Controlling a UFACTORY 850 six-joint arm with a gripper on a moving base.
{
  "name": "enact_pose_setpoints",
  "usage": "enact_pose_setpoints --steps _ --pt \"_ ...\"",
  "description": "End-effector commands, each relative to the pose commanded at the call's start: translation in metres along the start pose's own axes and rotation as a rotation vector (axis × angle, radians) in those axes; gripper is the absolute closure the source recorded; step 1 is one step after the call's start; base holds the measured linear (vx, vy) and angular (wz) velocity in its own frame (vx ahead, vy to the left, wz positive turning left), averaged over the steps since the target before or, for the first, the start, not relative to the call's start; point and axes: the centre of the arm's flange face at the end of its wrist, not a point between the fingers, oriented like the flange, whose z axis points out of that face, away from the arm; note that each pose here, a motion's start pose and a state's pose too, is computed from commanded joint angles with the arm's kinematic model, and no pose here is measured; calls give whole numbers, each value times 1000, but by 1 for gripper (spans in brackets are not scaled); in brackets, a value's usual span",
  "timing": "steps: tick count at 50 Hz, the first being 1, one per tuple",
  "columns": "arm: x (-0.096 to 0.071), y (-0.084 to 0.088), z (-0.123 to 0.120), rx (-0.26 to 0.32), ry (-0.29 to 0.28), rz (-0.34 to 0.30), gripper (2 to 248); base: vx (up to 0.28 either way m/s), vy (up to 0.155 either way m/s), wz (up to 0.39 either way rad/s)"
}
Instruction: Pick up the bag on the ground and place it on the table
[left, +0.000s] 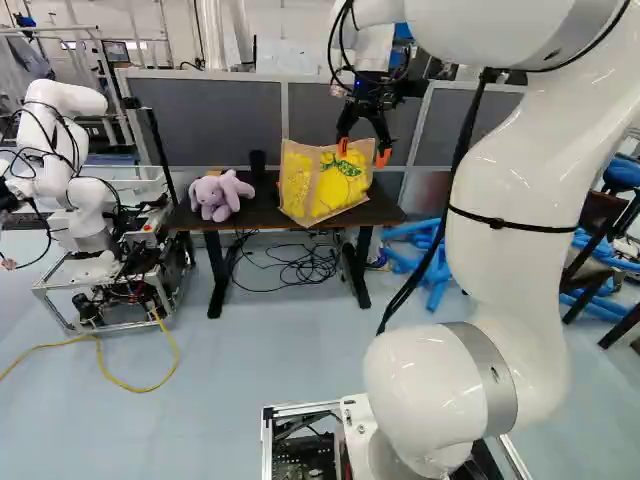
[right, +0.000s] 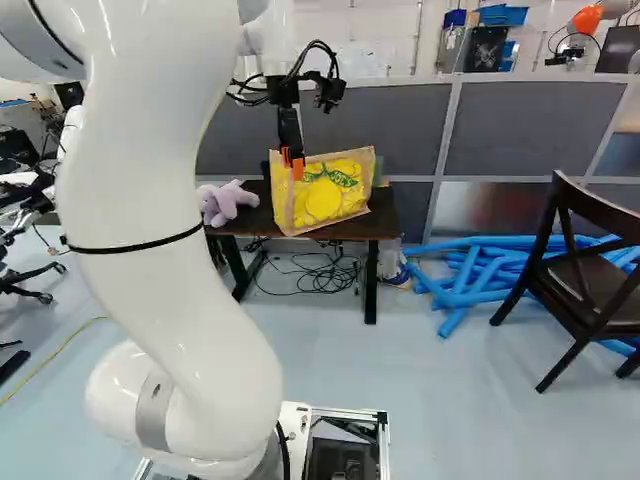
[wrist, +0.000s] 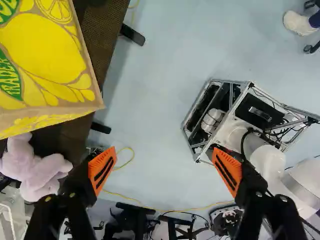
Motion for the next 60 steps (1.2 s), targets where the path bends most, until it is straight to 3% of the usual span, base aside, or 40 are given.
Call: enact_pose_setpoints --steps 31,60 --pt "0 0 3 10 5 -10 3 3 0 -1" --pt "-2 2 22 67 35 -65 3 0 0 0"
